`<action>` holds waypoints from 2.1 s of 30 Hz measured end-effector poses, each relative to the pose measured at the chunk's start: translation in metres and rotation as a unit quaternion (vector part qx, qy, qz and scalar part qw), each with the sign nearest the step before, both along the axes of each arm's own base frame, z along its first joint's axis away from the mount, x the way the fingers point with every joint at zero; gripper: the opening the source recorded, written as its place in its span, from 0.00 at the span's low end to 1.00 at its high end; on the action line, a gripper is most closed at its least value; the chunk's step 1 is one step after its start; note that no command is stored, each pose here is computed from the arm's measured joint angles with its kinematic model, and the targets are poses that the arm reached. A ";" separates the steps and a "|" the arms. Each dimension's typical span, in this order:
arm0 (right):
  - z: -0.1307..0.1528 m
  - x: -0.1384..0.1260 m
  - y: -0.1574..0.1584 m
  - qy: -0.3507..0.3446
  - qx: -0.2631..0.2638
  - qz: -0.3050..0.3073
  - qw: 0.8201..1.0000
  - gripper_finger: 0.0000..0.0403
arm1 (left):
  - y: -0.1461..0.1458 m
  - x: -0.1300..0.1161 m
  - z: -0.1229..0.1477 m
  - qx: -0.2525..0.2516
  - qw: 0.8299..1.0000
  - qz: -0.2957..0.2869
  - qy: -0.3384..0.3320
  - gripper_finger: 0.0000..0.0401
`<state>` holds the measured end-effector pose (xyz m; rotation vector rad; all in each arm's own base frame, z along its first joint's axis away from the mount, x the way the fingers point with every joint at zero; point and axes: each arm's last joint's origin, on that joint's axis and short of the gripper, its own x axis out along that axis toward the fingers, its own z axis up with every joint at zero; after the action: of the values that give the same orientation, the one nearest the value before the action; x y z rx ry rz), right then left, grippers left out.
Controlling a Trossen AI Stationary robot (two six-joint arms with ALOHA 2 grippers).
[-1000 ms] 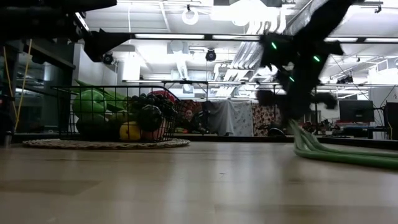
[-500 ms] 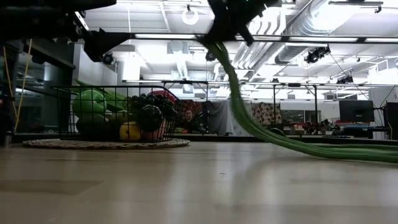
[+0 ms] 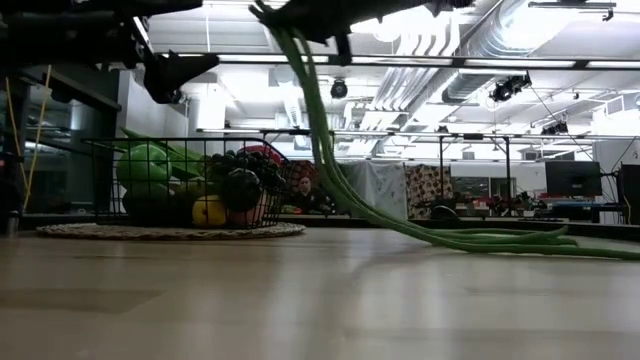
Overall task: Build produce basket
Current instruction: Put the green beans into the wire basket
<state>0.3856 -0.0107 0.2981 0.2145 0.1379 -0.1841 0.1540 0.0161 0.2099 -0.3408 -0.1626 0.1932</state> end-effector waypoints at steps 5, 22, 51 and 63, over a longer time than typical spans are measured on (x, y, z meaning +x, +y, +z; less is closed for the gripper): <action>-0.008 0.013 0.002 -0.045 0.018 0.030 0.998 0.07 | 0.001 0.012 -0.005 -0.001 1.000 0.000 -0.006 1.00; -0.018 0.030 0.007 -0.138 0.057 0.053 0.987 0.07 | 0.001 0.065 -0.008 -0.011 1.000 -0.018 -0.009 1.00; -0.021 0.030 0.011 -0.125 0.080 0.062 0.987 0.07 | 0.009 0.095 -0.010 0.014 1.000 0.016 -0.006 0.44; -0.025 0.029 0.003 -0.091 0.101 0.083 0.987 0.26 | 0.018 0.092 -0.010 0.012 1.000 -0.028 -0.002 0.05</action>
<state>0.4145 -0.0074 0.2731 0.4187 -0.0087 0.0157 0.2458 0.0340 0.1998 -0.3211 -0.1594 0.1343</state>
